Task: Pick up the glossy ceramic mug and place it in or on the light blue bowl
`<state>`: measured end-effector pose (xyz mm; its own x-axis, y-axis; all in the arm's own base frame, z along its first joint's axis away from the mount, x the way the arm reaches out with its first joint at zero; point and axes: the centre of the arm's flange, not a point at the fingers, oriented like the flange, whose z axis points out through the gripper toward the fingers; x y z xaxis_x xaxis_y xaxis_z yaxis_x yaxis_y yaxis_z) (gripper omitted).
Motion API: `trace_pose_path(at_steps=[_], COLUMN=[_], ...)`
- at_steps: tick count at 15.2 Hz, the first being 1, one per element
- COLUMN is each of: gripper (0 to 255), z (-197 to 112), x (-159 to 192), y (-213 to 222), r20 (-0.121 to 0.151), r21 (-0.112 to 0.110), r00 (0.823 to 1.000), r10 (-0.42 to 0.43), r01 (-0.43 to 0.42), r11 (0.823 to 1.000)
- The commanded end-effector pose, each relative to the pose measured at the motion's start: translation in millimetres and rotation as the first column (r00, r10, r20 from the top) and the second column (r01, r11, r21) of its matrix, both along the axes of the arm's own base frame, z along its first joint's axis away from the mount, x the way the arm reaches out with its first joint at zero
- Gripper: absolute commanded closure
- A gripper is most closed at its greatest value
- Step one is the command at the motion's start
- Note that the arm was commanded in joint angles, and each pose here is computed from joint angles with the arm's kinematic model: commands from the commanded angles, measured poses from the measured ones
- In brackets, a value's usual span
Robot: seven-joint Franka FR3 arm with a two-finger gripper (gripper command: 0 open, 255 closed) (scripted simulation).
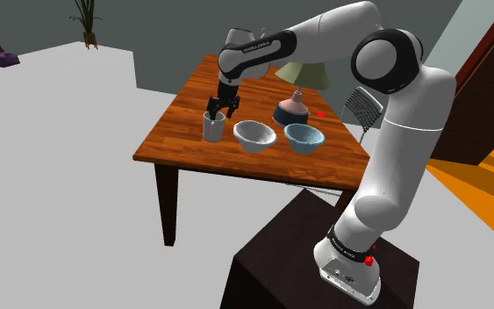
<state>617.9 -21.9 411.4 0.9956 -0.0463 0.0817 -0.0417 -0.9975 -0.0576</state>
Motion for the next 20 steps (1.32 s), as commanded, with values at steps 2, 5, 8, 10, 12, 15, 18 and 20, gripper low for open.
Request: trace_pose_path(at_steps=[2, 5, 8, 10, 12, 15, 18, 20], gripper=[0, 0, 0, 255, 255, 255, 255, 255], z=[-6, -6, -6, -6, -6, -6, -6, 5], x=[0, 0, 0, 0, 0, 0, 0, 0], y=[0, 0, 0, 0, 0, 0, 0, 0], r20=[0.0, 0.0, 0.0, 0.0, 0.0, 0.0, 0.0, 0.0], r21=[0.0, 0.0, 0.0, 0.0, 0.0, 0.0, 0.0, 0.0], r00=[1.0, 1.0, 1.0, 1.0, 1.0, 1.0, 1.0, 1.0], r10=[0.0, 0.0, 0.0, 0.0, 0.0, 0.0, 0.0, 0.0], r01=[0.0, 0.0, 0.0, 0.0, 0.0, 0.0, 0.0, 0.0], r11=[1.0, 1.0, 1.0, 1.0, 1.0, 1.0, 1.0, 1.0])
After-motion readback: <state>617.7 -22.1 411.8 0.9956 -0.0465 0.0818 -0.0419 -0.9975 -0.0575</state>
